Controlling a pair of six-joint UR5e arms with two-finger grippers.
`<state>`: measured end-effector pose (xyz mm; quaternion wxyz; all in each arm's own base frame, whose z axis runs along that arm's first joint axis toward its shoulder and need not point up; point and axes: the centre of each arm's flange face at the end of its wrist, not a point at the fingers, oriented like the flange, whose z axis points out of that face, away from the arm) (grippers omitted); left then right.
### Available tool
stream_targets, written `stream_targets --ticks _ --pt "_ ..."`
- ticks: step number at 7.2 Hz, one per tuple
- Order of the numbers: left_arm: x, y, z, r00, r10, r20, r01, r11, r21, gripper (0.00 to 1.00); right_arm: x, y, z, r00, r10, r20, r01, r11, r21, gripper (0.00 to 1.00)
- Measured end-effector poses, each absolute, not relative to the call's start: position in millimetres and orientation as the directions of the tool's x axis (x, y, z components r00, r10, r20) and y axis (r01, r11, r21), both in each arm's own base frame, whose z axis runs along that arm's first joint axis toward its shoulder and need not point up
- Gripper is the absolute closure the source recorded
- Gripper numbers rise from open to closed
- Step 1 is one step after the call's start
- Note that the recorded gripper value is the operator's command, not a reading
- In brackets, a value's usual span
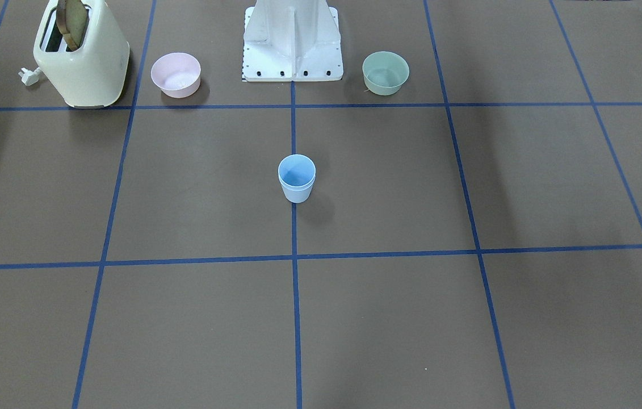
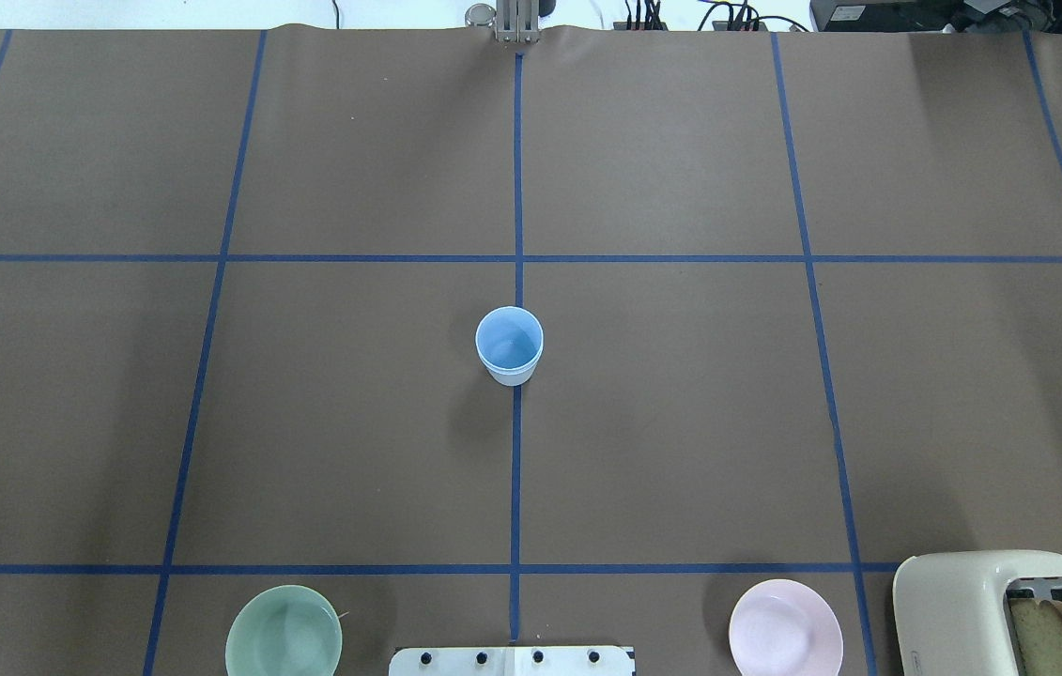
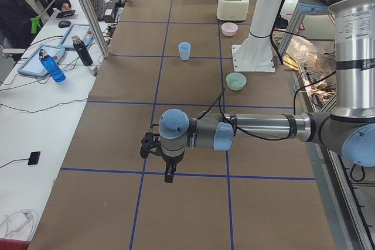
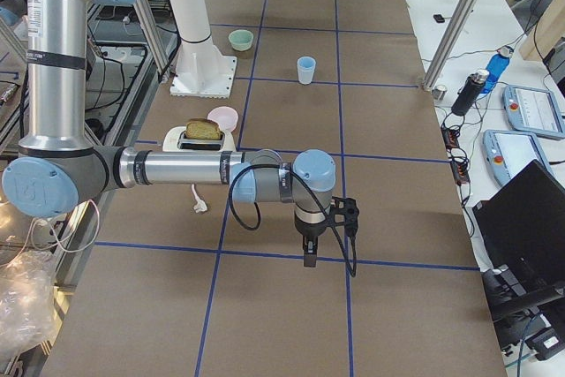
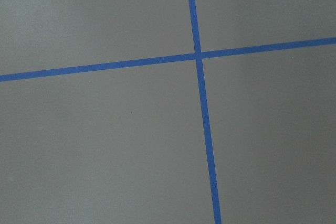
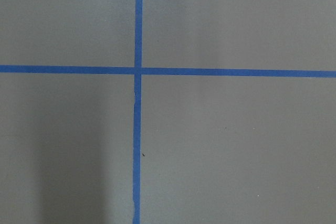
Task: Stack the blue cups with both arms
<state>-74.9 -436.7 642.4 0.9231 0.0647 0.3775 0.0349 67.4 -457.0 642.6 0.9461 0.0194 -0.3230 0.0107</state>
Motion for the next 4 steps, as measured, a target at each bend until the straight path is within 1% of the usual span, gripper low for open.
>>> stream_targets --ticks 4 --pt "-74.9 -436.7 642.2 0.713 0.113 -0.692 -0.016 0.989 0.146 0.0 67.4 -454.2 644.7 0.791 0.01 0.612 -0.033 0.999 0.025 0.0"
